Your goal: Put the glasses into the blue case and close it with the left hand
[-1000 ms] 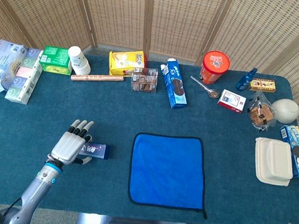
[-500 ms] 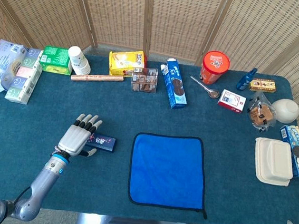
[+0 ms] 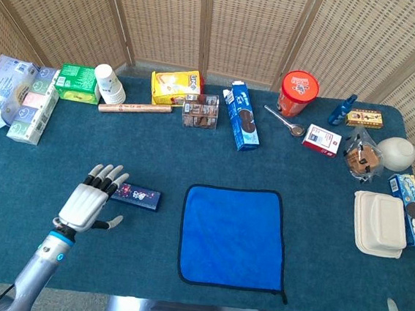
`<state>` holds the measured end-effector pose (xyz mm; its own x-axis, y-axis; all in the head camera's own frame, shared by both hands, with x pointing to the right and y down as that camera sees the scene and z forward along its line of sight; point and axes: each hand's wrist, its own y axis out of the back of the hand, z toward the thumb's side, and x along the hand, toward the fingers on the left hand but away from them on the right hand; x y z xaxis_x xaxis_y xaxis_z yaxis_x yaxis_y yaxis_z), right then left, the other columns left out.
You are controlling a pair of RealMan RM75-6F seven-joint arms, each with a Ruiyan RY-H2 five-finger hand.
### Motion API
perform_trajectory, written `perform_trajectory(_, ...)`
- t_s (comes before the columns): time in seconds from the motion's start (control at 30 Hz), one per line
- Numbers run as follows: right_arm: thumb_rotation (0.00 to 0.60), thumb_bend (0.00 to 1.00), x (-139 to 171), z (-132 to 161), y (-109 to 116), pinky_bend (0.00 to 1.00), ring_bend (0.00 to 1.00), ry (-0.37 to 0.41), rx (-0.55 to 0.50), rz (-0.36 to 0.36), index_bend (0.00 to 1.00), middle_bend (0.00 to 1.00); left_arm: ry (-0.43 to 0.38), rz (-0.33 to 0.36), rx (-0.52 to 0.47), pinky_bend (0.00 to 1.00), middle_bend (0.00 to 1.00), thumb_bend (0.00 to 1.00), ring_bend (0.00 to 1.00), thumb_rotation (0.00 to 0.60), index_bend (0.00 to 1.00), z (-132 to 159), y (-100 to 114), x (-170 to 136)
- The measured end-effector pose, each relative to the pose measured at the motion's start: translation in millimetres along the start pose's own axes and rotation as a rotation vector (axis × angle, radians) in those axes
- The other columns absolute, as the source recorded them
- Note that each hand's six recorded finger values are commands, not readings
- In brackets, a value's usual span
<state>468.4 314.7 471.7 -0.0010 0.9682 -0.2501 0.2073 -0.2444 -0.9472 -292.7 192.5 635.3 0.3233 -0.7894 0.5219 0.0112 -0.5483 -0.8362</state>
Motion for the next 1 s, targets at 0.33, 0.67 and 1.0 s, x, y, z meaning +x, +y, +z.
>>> perform_trajectory(0.33,0.341,0.33,-6.9,4.8,-6.0,0.12,0.0,0.023,0.099,0.031,0.05,0.13,0.034,-0.016,-0.125,0.0,0.0,0.21,0.0,0.397,0.0,-12.5,6.5,-33.5)
perform_trajectory(0.67,0.341,0.33,-19.5,6.9,-16.9,0.12,0.0,0.037,0.105,0.063,0.05,0.13,0.066,0.013,-0.172,0.0,0.0,0.21,0.0,0.398,0.0,-25.9,16.5,-75.5)
perform_trajectory(1.0,0.341,0.33,-34.1,3.2,-33.0,0.12,0.0,0.035,0.105,0.104,0.05,0.13,0.123,0.032,-0.201,0.0,0.0,0.21,0.0,0.393,0.0,-37.4,19.9,-116.6)
